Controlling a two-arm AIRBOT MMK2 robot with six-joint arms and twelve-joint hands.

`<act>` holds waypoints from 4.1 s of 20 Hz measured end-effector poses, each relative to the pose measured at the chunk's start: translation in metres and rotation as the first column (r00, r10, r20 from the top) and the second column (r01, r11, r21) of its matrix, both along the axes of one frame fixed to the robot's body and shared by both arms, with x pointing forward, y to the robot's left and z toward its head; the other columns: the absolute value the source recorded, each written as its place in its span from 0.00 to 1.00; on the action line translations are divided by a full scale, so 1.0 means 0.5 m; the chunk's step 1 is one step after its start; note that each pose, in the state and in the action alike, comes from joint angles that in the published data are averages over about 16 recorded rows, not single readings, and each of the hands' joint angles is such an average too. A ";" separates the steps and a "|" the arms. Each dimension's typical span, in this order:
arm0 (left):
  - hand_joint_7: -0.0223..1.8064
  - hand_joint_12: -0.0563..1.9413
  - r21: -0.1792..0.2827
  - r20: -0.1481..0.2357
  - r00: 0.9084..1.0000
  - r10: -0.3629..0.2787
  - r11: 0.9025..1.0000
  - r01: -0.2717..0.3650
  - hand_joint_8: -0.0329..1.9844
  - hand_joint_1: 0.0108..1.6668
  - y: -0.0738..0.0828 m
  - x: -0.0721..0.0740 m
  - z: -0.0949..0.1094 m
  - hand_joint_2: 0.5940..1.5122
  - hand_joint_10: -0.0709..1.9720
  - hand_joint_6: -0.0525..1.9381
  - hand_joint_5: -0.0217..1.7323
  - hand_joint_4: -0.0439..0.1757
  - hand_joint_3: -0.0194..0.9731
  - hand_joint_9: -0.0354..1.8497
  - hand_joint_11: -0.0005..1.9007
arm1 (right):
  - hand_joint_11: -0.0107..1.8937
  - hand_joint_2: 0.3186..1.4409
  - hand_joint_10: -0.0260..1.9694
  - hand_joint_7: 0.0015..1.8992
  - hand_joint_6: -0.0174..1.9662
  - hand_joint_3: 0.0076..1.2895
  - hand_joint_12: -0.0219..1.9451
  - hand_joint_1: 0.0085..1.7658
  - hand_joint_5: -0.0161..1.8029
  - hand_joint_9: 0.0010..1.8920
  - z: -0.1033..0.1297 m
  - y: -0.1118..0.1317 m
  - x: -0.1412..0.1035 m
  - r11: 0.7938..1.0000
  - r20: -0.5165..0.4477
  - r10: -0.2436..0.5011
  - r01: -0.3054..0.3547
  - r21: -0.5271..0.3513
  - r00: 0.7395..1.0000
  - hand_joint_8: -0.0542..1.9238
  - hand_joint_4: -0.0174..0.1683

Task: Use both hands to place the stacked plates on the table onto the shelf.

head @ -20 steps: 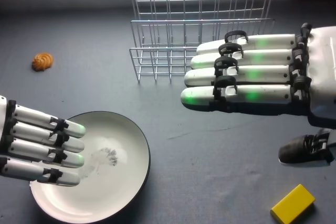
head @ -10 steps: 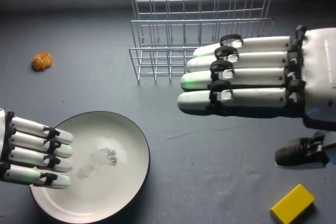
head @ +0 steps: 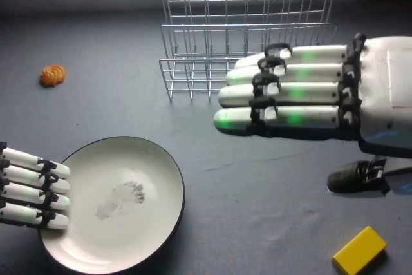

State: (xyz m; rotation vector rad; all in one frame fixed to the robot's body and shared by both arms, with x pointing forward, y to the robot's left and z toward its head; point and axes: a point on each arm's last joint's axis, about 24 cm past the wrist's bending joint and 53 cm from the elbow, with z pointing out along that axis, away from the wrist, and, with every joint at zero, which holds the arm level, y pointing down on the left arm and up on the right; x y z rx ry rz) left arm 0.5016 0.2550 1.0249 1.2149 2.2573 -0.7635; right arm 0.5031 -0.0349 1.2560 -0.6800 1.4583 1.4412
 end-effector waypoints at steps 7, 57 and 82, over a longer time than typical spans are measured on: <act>0.02 0.02 0.025 -0.018 0.999 0.043 0.999 -0.042 0.02 0.01 0.006 -0.003 -0.023 0.60 0.04 0.03 0.03 0.18 0.03 0.03 0.01 | 0.02 0.57 0.02 0.01 0.02 0.01 0.08 0.73 0.03 0.01 -0.002 0.000 0.003 1.000 0.018 -0.010 0.010 -0.003 1.000 0.03 0.12; 0.02 0.03 -0.177 -0.097 0.960 0.261 0.945 -0.275 0.01 0.01 -0.154 0.017 -0.008 0.60 0.04 0.03 0.02 0.24 0.03 0.03 0.01 | 0.25 0.63 0.02 0.41 0.12 0.01 0.57 0.63 0.43 0.45 -0.184 0.276 0.127 0.985 0.204 -0.107 0.131 -0.108 0.973 0.14 0.14; 0.04 0.03 -0.317 0.185 0.940 0.288 0.922 -0.220 0.02 0.00 -0.047 0.184 0.211 0.58 0.04 0.03 0.07 0.20 0.03 0.03 0.01 | 0.40 0.61 0.01 0.55 0.50 0.00 0.51 0.67 0.53 0.62 0.010 0.189 0.104 0.991 0.052 -0.132 0.130 0.038 0.990 0.46 0.25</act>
